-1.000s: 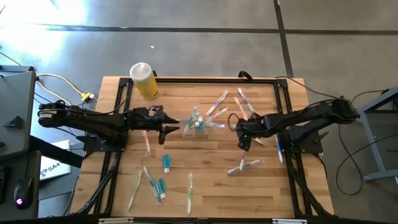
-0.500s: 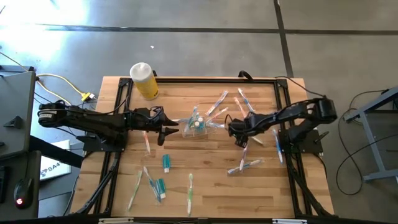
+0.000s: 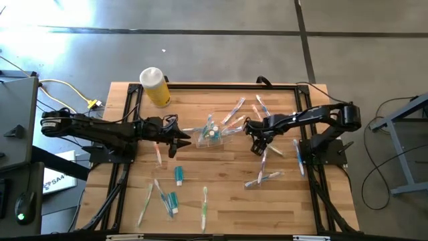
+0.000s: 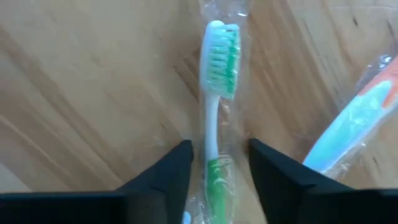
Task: Pick & Place toothbrushing station
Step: Put the green toothbrush into the transparent organizer
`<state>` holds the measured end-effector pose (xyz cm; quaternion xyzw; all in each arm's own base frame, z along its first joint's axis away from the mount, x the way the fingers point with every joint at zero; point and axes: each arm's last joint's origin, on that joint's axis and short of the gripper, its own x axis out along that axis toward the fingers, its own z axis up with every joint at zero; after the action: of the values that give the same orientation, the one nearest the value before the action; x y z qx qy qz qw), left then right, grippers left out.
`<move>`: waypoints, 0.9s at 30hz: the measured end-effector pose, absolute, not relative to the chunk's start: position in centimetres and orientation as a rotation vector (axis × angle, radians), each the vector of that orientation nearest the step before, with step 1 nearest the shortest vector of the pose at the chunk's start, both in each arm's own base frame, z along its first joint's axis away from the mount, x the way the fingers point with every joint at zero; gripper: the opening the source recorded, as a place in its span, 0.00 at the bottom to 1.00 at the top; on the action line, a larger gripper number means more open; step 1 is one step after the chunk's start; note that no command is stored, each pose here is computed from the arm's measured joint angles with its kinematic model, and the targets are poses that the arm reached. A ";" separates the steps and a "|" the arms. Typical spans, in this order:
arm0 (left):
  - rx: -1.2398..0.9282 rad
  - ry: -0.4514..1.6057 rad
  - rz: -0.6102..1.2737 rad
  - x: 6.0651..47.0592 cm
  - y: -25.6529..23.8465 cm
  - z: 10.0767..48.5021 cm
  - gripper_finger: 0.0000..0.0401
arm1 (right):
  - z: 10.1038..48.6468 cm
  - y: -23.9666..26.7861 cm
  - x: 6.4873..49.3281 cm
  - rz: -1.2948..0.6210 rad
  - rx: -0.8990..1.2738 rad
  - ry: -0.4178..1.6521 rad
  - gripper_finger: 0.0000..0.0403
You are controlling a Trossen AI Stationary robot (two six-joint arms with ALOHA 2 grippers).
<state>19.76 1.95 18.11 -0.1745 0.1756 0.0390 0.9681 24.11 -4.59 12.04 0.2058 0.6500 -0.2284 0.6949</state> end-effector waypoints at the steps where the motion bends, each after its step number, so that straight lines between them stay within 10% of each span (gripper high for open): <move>1: -0.353 0.355 0.079 19.8 1.9 18.1 0.36 | 12.0 -4.6 24.1 -0.504 0.456 1.451 0.27; 6: -0.353 0.355 0.079 19.8 1.9 18.1 0.36 | 12.1 -4.1 24.2 -0.478 0.418 1.451 0.05; 27: -0.312 0.234 0.068 20.1 2.0 19.2 0.36 | 17.8 -0.1 21.7 -0.553 0.258 1.259 0.00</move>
<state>20.11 2.02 19.23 -0.1551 0.1163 0.0339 0.9804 21.69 -0.09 17.81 0.1186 0.5795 -0.2547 0.7650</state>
